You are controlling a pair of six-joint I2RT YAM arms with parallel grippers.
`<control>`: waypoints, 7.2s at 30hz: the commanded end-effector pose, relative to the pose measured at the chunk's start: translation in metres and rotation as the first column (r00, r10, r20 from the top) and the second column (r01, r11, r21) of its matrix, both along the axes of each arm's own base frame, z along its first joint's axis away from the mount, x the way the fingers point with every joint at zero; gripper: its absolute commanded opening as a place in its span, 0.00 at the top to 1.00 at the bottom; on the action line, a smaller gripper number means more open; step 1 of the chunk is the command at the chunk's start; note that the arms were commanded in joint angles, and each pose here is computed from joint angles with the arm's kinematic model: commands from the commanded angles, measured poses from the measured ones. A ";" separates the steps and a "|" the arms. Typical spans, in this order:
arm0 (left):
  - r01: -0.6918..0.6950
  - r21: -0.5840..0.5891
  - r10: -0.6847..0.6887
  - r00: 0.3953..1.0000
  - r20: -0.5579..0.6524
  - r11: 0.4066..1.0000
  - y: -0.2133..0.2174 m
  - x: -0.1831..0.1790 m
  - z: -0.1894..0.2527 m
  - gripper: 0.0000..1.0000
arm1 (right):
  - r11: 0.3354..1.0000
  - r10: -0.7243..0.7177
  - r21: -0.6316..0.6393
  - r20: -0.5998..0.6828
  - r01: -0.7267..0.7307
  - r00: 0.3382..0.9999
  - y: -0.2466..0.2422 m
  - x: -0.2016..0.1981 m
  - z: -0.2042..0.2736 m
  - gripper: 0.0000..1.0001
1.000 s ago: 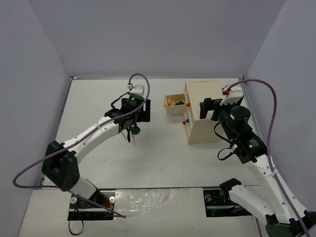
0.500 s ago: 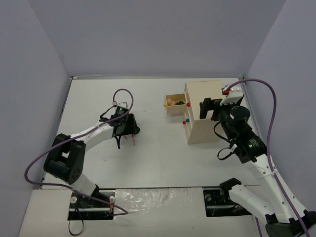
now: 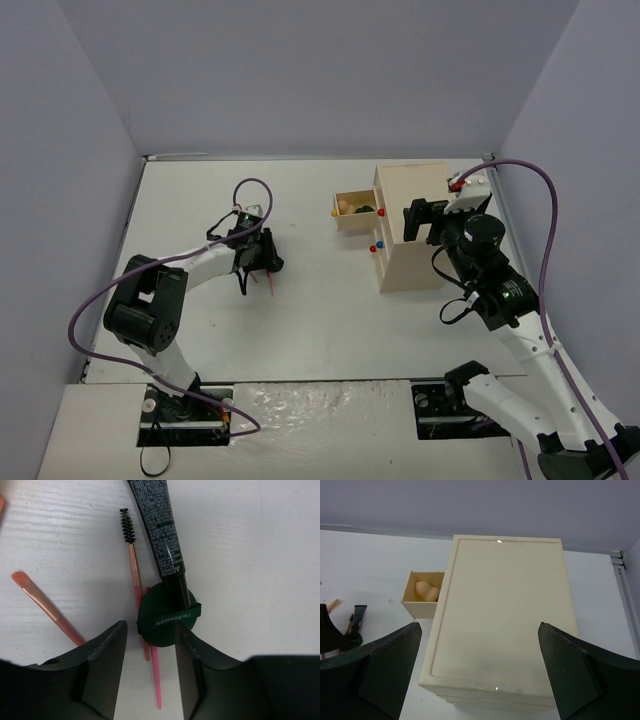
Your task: Organize the makeup
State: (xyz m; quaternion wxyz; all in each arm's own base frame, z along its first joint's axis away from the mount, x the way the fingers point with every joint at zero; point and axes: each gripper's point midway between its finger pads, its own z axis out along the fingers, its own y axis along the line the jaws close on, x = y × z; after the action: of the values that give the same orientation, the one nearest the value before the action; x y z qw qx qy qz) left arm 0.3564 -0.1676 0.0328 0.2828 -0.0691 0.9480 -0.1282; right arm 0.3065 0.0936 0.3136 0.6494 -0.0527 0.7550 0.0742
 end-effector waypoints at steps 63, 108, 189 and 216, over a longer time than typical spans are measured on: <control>0.440 -0.076 -0.290 0.703 0.649 0.895 -0.212 0.079 0.288 1.00 | 0.998 -0.058 0.025 0.091 0.055 0.994 -0.008 0.006 0.028 0.00; 0.486 0.092 -0.441 0.679 0.587 0.869 -0.118 0.075 0.218 0.08 | 0.987 -0.066 0.132 -0.173 0.090 0.983 -0.062 0.093 0.005 0.00; 0.581 -0.120 -0.385 0.666 0.639 0.805 -0.156 0.055 0.228 0.04 | 1.000 -0.024 0.017 -0.094 0.026 0.995 -0.055 0.107 0.032 0.00; 0.686 -0.447 -0.419 0.715 0.560 0.574 -0.258 -0.008 0.173 0.50 | 0.997 0.051 -0.053 -0.204 -0.064 0.978 -0.003 0.081 -0.048 0.00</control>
State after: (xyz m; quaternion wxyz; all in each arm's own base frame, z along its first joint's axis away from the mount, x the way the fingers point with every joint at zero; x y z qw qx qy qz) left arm 0.3410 -0.4100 0.1554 0.3111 0.1077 0.8049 -0.4937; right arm 0.3785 0.0892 0.2437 0.5265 -0.0911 0.8417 0.0783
